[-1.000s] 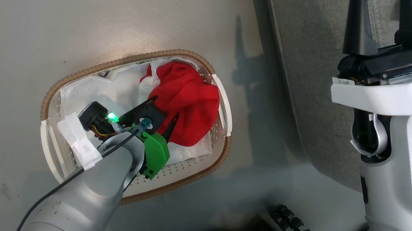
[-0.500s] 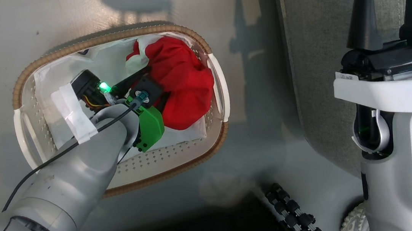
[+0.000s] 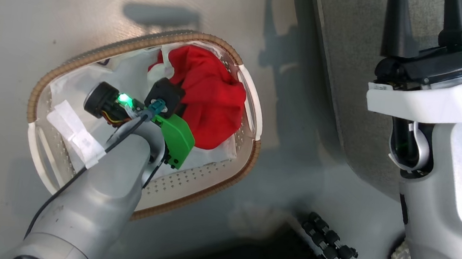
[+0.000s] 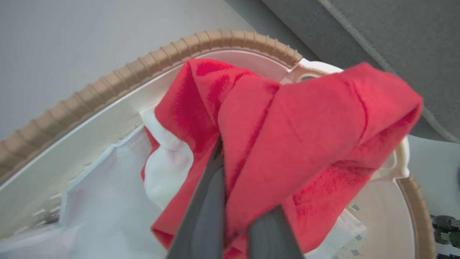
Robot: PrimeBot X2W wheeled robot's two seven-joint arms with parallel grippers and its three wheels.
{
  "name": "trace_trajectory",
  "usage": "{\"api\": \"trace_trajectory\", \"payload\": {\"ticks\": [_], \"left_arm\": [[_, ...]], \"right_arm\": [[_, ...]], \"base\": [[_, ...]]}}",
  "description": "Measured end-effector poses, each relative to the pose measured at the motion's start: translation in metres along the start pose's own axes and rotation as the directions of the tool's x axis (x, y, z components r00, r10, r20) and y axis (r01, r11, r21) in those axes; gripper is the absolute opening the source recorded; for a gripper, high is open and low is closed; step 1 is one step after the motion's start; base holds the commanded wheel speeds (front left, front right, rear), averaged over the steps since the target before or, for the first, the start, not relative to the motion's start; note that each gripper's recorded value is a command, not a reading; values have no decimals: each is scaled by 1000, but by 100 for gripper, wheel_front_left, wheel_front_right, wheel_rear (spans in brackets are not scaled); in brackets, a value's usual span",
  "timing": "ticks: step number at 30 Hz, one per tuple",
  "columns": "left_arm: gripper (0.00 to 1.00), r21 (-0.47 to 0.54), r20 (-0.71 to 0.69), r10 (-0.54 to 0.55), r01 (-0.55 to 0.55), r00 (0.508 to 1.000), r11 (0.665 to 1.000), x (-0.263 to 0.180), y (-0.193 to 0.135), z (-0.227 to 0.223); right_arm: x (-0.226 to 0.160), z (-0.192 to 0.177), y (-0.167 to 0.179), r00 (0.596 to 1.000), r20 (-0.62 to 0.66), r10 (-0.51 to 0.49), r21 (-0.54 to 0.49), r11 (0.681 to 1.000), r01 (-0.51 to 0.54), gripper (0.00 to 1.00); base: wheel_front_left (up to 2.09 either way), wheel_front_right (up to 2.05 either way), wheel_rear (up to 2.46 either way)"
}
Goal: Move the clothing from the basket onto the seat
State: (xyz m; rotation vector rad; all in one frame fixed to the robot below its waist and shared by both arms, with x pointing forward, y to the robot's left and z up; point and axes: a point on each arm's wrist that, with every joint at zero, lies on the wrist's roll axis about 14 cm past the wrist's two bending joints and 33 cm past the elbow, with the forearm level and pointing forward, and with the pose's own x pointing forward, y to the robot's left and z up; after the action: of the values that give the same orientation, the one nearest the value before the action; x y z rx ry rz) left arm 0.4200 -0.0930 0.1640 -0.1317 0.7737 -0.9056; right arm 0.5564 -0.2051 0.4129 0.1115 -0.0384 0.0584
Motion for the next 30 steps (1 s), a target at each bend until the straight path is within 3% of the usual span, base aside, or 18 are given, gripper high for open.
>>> {"api": "trace_trajectory", "payload": {"ticks": [12,19,30], "left_arm": [[0,-11,165,54,-53,985,999,-43,-12,61],[0,-72,260,110,-94,959,993,-84,-24,88],[0,-88,455,218,-200,864,976,-163,-33,142]], "right_arm": [[-12,30,16,999,15,47,16,999,-47,100],[-31,47,30,997,10,77,27,997,-77,100],[-68,70,64,989,19,146,56,988,-147,100]], "base": [[0,0,0],[0,0,0],[0,0,0]]}}
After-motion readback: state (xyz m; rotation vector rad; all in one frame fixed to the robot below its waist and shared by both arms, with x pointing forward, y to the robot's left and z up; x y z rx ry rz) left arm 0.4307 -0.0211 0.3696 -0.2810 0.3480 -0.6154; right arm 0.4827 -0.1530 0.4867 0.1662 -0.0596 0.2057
